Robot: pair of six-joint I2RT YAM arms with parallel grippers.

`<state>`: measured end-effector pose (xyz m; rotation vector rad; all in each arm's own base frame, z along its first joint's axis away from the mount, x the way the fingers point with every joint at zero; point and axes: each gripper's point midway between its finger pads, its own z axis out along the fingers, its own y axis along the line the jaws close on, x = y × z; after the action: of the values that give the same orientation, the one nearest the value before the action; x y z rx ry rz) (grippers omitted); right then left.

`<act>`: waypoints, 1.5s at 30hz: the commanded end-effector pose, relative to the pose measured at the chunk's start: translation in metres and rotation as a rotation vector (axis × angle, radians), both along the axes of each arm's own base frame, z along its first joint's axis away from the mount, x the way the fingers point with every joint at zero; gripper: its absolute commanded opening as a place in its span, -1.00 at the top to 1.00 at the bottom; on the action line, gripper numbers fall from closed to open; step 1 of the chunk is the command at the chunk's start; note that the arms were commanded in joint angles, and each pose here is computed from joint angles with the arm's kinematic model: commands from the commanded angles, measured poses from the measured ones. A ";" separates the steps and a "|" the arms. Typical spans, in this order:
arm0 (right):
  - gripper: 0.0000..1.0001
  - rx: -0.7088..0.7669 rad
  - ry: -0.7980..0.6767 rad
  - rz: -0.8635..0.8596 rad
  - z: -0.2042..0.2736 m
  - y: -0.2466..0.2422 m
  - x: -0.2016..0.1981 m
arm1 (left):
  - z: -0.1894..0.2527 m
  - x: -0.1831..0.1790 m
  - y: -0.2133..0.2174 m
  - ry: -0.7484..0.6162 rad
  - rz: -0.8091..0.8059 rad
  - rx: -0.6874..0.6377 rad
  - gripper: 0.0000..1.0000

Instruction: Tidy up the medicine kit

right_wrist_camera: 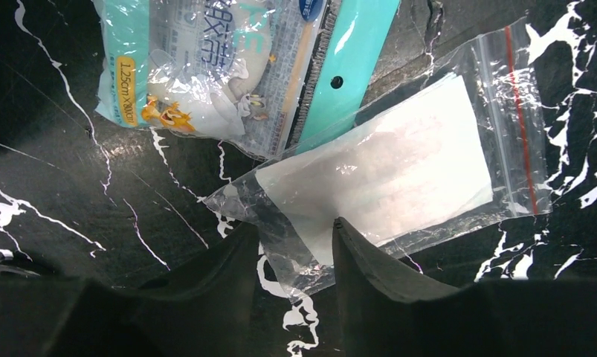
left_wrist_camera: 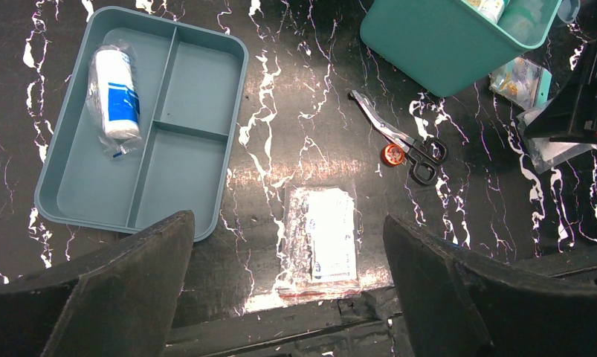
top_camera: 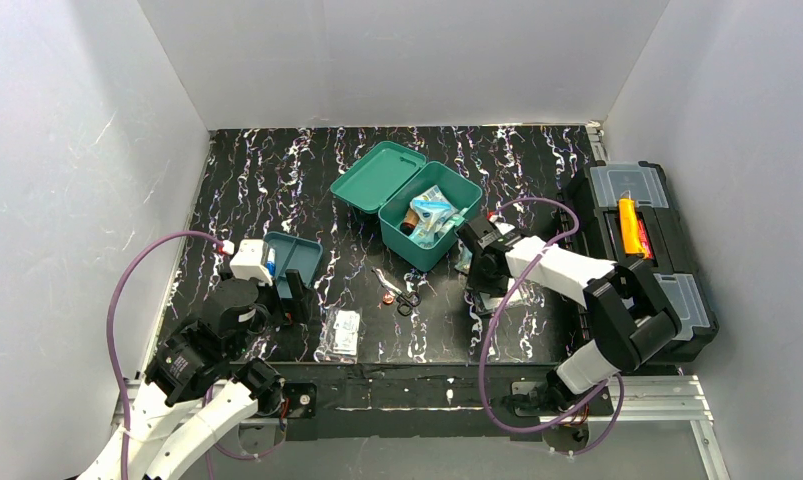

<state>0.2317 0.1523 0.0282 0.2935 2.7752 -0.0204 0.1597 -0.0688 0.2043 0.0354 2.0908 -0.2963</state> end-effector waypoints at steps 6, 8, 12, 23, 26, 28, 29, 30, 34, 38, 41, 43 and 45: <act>0.50 -0.018 0.015 -0.020 -0.011 -0.005 -0.004 | 0.002 0.001 -0.001 -0.009 -0.008 -0.003 -0.96; 0.65 -0.015 0.022 -0.019 -0.013 -0.006 -0.007 | 0.002 0.001 -0.002 -0.011 -0.009 -0.004 -0.96; 0.97 -0.002 0.027 -0.020 -0.013 -0.007 -0.013 | 0.002 0.000 -0.002 -0.010 -0.010 -0.005 -0.96; 0.97 0.106 -0.068 0.073 0.018 0.009 -0.032 | 0.003 0.000 -0.002 -0.013 -0.012 -0.007 -0.96; 0.97 0.172 -0.088 0.144 0.030 0.025 -0.042 | 0.003 0.000 -0.002 -0.013 -0.011 -0.008 -0.97; 0.97 0.228 -0.098 0.190 0.040 0.037 -0.048 | 0.003 0.000 -0.002 -0.014 -0.012 -0.009 -0.96; 0.97 0.261 -0.097 0.216 0.045 0.044 -0.053 | 0.003 0.000 -0.002 -0.015 -0.011 -0.009 -0.96; 0.97 0.291 -0.103 0.243 0.051 0.051 -0.056 | 0.003 0.000 -0.002 -0.014 -0.011 -0.008 -0.96; 0.97 0.415 -0.134 0.355 0.077 0.082 -0.065 | 0.003 0.000 -0.001 -0.015 -0.007 -0.008 -0.99; 0.97 0.468 -0.156 0.476 0.099 0.111 -0.071 | 0.005 0.000 0.001 -0.022 0.006 -0.013 -0.99; 0.97 0.475 -0.180 0.570 0.114 0.133 -0.073 | 0.006 0.000 0.002 -0.028 0.006 -0.017 -0.99; 0.97 0.481 -0.198 0.619 0.123 0.147 -0.074 | 0.006 0.000 0.002 -0.031 0.008 -0.018 -0.99; 0.97 0.492 -0.215 0.661 0.132 0.161 -0.074 | 0.006 -0.001 0.002 -0.030 0.007 -0.018 -0.99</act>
<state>0.1523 0.2761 0.1247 -0.3397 2.6183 0.6913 0.1578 -0.0688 0.2072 0.0334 2.0745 -0.3150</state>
